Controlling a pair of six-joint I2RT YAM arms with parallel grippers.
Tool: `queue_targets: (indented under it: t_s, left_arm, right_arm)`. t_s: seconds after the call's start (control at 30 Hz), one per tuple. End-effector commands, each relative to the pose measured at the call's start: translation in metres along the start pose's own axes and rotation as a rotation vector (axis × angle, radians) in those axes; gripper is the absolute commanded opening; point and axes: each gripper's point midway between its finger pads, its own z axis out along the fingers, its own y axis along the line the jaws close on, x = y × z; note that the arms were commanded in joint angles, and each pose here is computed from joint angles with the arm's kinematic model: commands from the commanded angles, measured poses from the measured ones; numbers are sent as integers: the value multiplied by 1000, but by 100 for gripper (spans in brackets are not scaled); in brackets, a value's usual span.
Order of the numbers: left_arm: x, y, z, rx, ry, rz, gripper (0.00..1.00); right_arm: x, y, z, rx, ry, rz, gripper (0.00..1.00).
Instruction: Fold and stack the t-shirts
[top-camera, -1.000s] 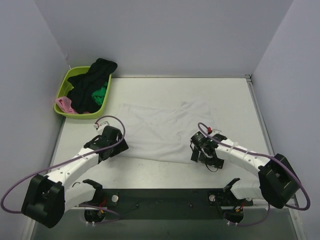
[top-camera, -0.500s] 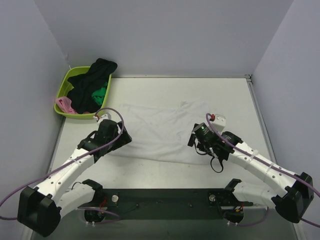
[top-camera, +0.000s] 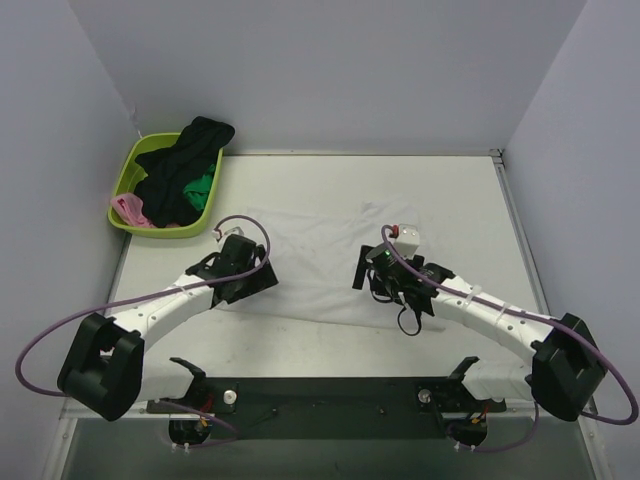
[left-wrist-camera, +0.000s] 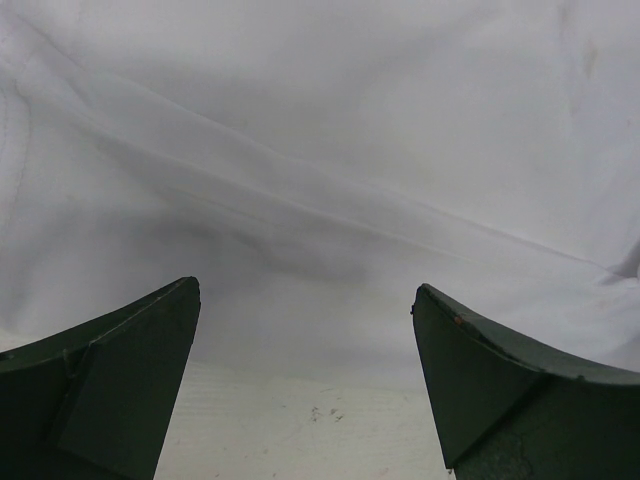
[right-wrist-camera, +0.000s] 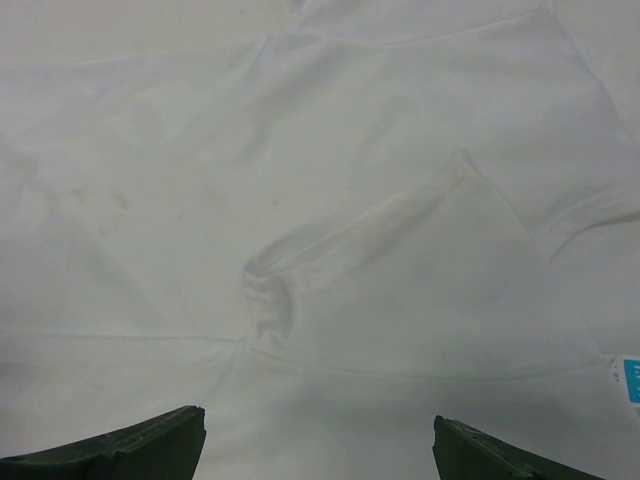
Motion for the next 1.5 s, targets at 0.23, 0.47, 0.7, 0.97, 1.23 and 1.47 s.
queue_targets:
  t_s: [0.23,0.47,0.7,0.97,1.23,1.47]
  left_arm:
    - [-1,-2,14,15,-29,10,97]
    - [17,17,16,-24,-1,20,98]
    - [38,35,13,-58,34,37,97]
    - [74,51,-3,-84,55,47,98]
    - [96,61,-25,-89,51,12,97]
    - [109,66,-38,-93,49,-4,97]
  right_arm:
    - [41,-6,31,-6,70,-9,100]
    - [64,-19,39,14,112,-16,100]
    - [82,-33,38,27,155,-33,100]
    - [101,-48,29,53,227,-79,100]
    - [124,-71,10,59,236,-47,100]
    - [137,-80,-10,69,235,-32,100]
